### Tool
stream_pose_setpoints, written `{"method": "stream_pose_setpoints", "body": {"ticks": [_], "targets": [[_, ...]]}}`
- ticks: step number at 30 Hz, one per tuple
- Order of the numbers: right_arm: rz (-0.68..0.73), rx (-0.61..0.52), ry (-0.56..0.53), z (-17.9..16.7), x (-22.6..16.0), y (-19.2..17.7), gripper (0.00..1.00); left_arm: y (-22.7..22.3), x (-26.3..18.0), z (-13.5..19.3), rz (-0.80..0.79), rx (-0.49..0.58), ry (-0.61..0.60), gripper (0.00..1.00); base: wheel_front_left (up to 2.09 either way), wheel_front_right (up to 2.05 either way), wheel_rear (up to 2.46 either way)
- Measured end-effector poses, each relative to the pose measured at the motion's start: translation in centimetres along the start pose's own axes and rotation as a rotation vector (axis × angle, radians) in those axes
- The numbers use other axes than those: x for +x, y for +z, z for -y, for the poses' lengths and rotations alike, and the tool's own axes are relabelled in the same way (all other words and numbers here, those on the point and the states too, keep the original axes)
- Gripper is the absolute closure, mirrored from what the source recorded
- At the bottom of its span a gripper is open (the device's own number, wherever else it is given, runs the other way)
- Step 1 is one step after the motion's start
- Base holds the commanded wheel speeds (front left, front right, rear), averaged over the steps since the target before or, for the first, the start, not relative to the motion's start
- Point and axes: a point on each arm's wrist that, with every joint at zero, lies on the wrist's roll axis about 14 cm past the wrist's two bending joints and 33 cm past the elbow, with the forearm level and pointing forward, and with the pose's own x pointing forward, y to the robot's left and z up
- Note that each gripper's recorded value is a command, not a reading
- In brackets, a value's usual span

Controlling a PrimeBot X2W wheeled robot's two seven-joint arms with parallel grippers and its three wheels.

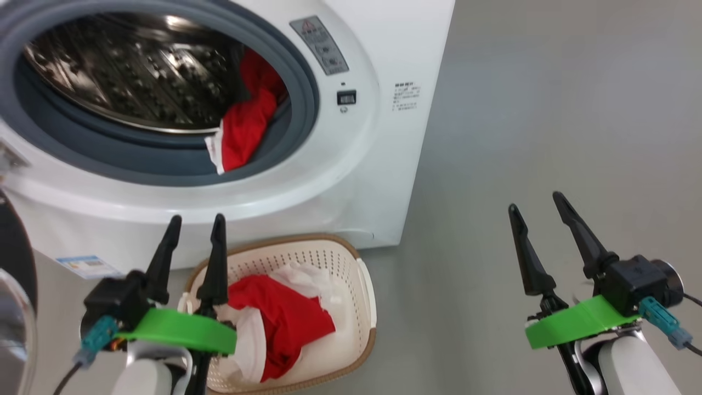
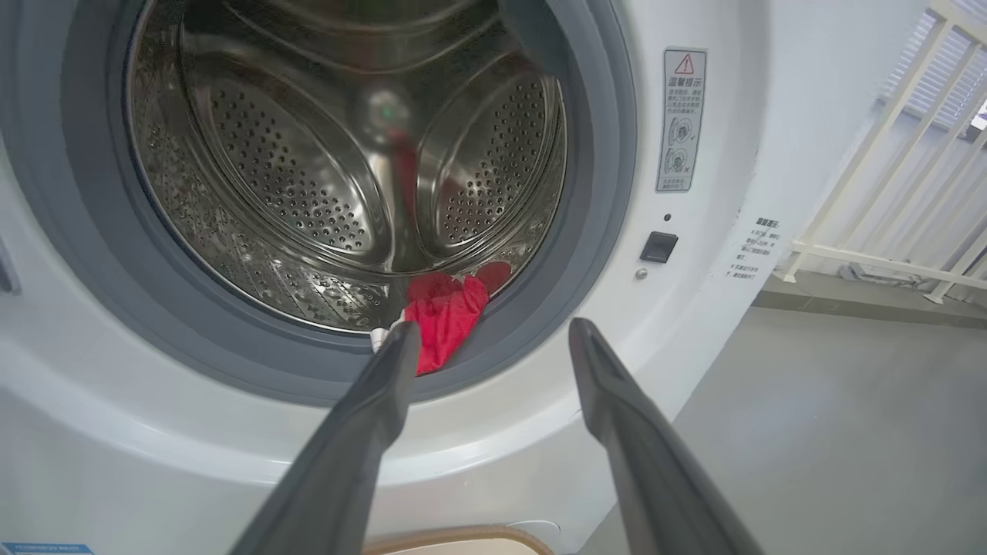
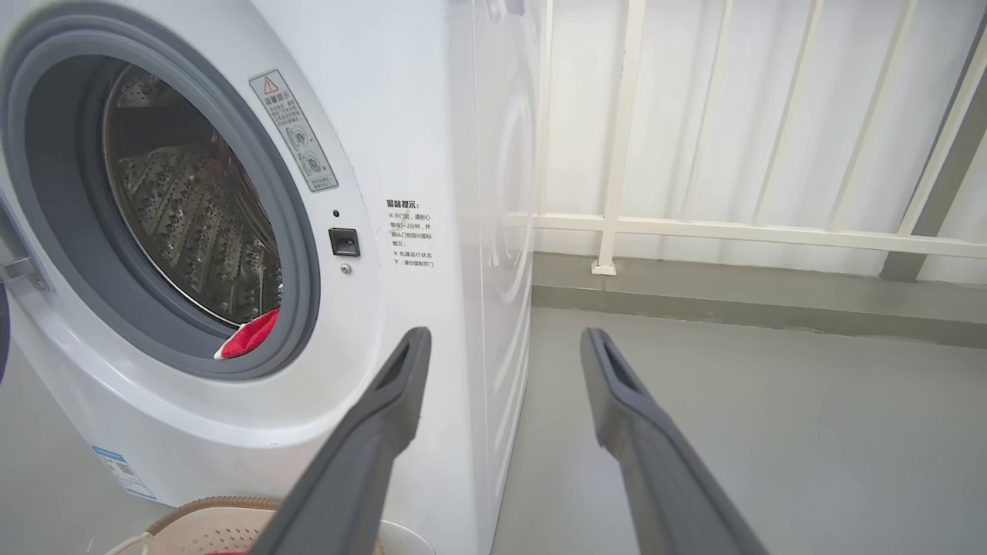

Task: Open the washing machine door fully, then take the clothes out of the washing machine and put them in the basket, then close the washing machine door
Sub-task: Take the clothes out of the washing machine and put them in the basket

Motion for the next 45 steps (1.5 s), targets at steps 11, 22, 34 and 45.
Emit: {"method": "stream_pose_setpoints", "body": {"ticks": [11, 22, 34, 45], "targets": [[0.044, -0.024, -0.043, 0.9, -4.3, 2.1, 0.0, 2.6, -5.7, -0.6, 0.067, 0.023, 0.031, 0.0, 0.0, 0.0, 0.0], [0.069, -0.025, -0.09, 1.9, -7.2, 3.1, 0.0, 3.2, -8.3, -1.0, 0.084, 0.053, 0.058, 0.0, 0.0, 0.0, 0.0], [0.064, -0.024, -0.084, 1.8, -7.0, 2.9, 0.0, 3.1, -8.4, -1.4, 0.081, 0.045, 0.074, 0.0, 0.0, 0.0, 0.0], [0.048, -0.027, -0.072, 1.5, -6.5, 2.4, 0.0, 2.4, -8.3, -1.6, 0.061, 0.03, 0.087, 0.0, 0.0, 0.0, 0.0]]}}
